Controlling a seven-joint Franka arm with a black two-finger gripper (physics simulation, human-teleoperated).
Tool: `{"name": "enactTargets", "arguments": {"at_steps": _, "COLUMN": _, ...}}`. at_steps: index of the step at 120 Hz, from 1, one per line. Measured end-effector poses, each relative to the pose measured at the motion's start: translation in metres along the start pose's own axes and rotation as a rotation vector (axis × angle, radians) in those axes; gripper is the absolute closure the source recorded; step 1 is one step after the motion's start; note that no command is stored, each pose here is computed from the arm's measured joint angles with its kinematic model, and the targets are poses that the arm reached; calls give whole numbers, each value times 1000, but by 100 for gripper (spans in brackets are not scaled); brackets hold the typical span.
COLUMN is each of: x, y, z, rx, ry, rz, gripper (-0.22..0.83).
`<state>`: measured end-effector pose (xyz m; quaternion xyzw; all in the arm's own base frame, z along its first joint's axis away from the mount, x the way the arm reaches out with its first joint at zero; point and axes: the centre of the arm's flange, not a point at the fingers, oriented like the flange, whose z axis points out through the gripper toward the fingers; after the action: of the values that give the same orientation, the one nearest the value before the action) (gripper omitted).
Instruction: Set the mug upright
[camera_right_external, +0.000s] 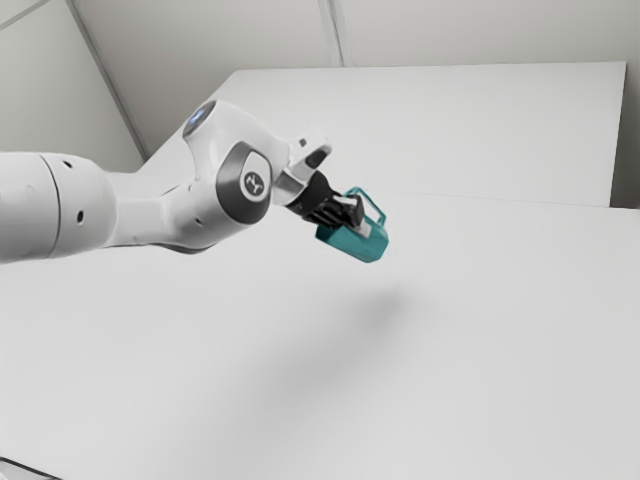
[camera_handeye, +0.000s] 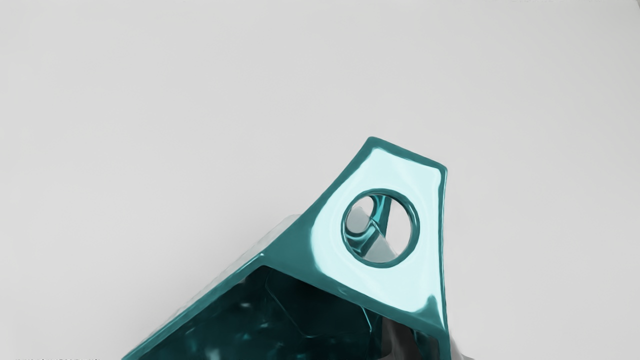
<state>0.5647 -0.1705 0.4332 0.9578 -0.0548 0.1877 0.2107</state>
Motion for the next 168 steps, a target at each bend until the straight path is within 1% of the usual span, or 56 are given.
{"name": "enactTargets", "arguments": {"at_steps": 15, "x": 9, "y": -41, "z": -16, "rx": 75, "ry": -13, "rz": 4, "gripper": 79}}
{"name": "enactTargets", "arguments": {"at_steps": 28, "x": 13, "y": -76, "z": -29, "rx": 140, "ry": -43, "rz": 4, "gripper": 79}}
{"name": "enactTargets", "arguments": {"at_steps": 44, "x": 18, "y": -90, "z": -40, "rx": 214, "ry": -117, "rz": 46, "gripper": 79}}
{"name": "enactTargets", "arguments": {"at_steps": 57, "x": 14, "y": -93, "z": -40, "rx": 259, "ry": -199, "rz": 69, "gripper": 79}}
{"name": "enactTargets", "arguments": {"at_steps": 70, "x": 7, "y": -109, "z": -42, "rx": 296, "ry": -276, "rz": 51, "gripper": 79}}
{"name": "enactTargets", "arguments": {"at_steps": 88, "x": -4, "y": -130, "z": -38, "rx": 333, "ry": -362, "rz": 15, "gripper": 79}}
{"name": "enactTargets", "arguments": {"at_steps": 113, "x": -18, "y": -133, "z": -26, "rx": 384, "ry": -471, "rz": 29, "gripper": 79}}
{"name": "enactTargets", "arguments": {"at_steps": 136, "x": -28, "y": -148, "z": -21, "rx": 463, "ry": -557, "rz": 51, "gripper": 79}}
{"name": "enactTargets", "arguments": {"at_steps": 168, "x": -41, "y": -162, "z": 7, "rx": 493, "ry": -634, "rz": 42, "gripper": 79}}
